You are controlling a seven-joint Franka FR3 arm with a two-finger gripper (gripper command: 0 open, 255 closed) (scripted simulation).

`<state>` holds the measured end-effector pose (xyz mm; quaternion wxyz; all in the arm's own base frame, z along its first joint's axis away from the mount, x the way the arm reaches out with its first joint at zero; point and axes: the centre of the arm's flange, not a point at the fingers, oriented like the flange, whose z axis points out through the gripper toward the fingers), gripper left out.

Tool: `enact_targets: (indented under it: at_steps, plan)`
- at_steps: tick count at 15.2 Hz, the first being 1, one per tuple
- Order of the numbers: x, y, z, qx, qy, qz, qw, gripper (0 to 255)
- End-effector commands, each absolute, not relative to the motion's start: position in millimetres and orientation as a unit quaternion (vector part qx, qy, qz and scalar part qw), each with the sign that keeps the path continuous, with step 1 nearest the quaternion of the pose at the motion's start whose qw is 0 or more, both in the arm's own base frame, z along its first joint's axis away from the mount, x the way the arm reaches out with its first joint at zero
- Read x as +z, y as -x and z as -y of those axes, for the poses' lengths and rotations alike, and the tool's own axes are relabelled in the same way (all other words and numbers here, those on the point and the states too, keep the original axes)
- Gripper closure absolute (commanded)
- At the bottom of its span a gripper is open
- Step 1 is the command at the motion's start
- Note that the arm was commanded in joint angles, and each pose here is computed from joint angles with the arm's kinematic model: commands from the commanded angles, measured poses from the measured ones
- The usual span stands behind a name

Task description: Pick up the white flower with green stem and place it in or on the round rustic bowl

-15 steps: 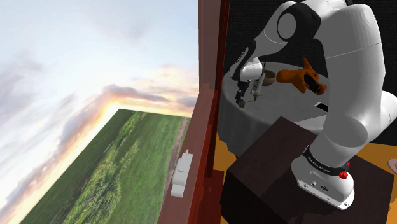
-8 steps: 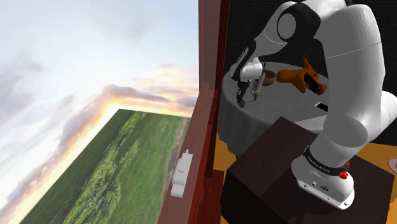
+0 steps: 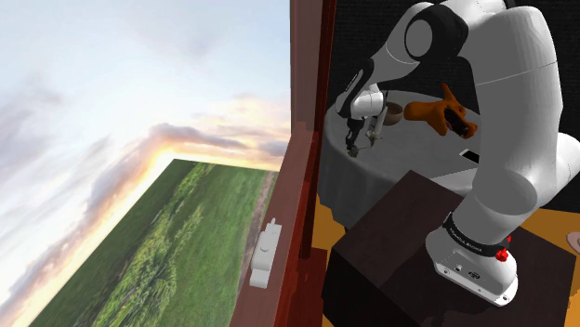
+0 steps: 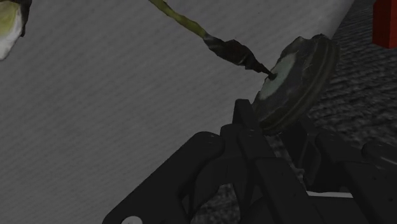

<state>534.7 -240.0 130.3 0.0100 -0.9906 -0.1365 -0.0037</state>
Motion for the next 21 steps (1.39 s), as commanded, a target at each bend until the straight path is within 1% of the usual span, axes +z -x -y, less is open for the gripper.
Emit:
enact_targets:
  at_steps: [1, 21]
  plan:
    - [135.5, -534.6, 240.3, -0.004, 0.991, 0.136, 0.010, 255]
    - [241.1, -534.6, 240.3, -0.004, 0.991, 0.136, 0.010, 255]
